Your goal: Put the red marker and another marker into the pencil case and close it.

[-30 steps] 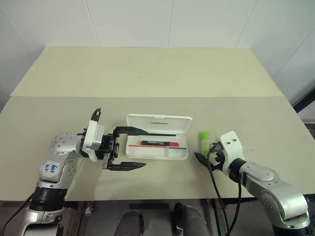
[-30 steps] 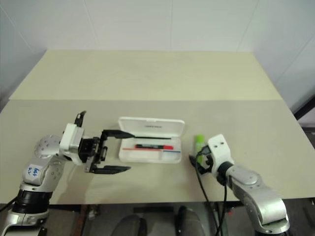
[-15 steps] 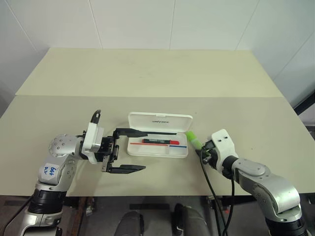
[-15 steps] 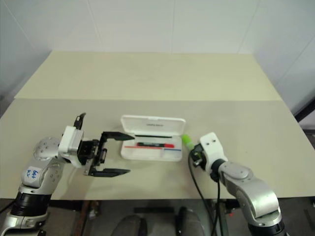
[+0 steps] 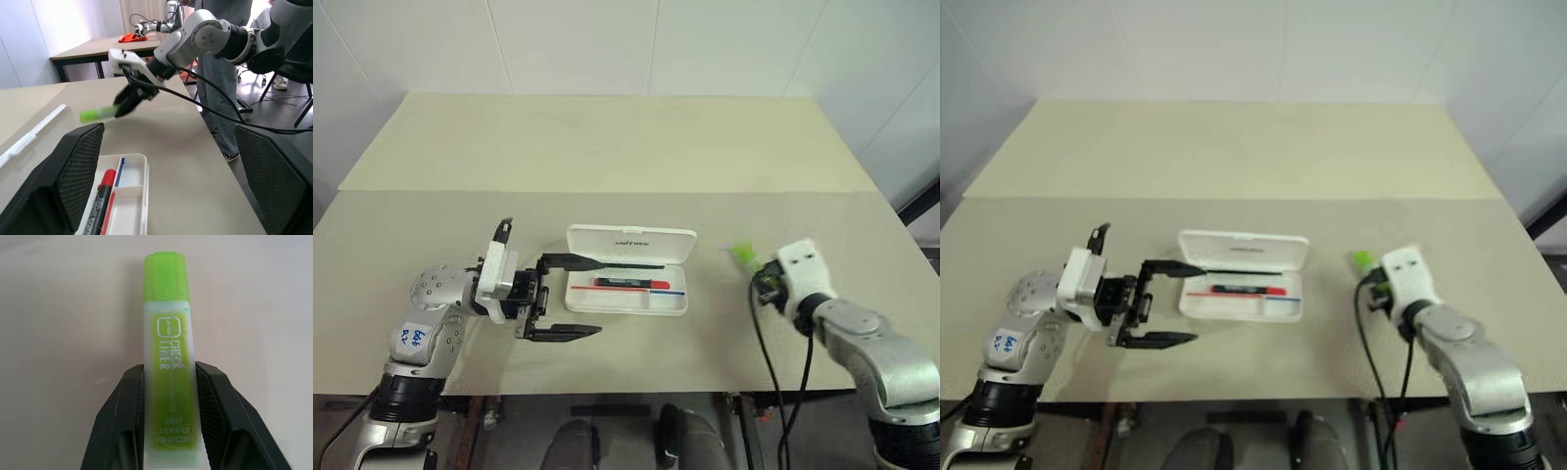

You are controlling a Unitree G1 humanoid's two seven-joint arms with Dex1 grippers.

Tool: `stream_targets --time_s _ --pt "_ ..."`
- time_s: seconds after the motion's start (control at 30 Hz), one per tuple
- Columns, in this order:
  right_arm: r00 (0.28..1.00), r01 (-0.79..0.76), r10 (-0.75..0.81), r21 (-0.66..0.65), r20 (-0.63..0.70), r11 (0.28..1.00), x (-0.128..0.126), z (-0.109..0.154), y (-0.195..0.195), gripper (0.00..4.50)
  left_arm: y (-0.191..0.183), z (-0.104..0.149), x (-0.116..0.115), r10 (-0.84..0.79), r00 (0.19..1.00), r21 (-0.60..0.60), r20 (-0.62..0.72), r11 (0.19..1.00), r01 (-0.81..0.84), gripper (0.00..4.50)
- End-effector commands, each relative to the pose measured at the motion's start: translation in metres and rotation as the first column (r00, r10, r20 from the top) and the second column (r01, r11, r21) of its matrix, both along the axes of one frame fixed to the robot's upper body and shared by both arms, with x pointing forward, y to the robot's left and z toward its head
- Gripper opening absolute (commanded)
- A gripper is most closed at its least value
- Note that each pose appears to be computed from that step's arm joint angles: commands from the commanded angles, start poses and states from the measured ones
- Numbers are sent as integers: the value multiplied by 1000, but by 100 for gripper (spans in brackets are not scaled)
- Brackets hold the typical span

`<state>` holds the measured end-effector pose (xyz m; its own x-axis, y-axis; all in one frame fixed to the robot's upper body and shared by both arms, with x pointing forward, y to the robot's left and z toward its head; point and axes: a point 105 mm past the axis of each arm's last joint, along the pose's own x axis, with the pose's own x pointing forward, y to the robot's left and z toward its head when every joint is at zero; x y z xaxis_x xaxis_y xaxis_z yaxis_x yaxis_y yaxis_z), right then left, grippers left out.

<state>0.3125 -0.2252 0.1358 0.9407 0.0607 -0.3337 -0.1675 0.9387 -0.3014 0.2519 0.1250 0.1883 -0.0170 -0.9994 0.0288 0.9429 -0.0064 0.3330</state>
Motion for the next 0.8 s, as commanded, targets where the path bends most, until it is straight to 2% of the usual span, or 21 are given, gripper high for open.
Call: stream_targets --time_s 0.03,0.13,0.23,0.33,0.4,0.53,0.67,0.8 --pt "959 20 -6 -47 282 999 11 53 -9 109 -1 8 0 -13 999 -10 43 1000 13 450" --pt "936 49 -22 -68 351 996 16 68 -15 109 -1 7 1 -17 999 -8 40 1000 18 450" --pt "860 -79 123 -109 495 991 18 102 7 109 -2 7 3 -24 999 -10 40 1000 24 450" --pt "850 -155 163 -58 501 986 19 110 21 109 -2 7 4 -25 999 -12 40 1000 26 450" --pt "815 -283 268 -51 514 958 10 116 45 109 -2 7 4 -26 999 -12 38 1000 27 450" --pt "733 -509 478 -75 485 857 -14 115 84 109 0 7 4 -21 999 -11 35 1000 22 450" --pt "611 -710 659 -66 438 701 -41 113 116 109 1 4 2 -8 1000 -12 24 1000 8 450" --pt "537 -809 785 -74 311 583 -55 100 127 109 4 1 0 4 1000 -12 11 1000 -4 450"
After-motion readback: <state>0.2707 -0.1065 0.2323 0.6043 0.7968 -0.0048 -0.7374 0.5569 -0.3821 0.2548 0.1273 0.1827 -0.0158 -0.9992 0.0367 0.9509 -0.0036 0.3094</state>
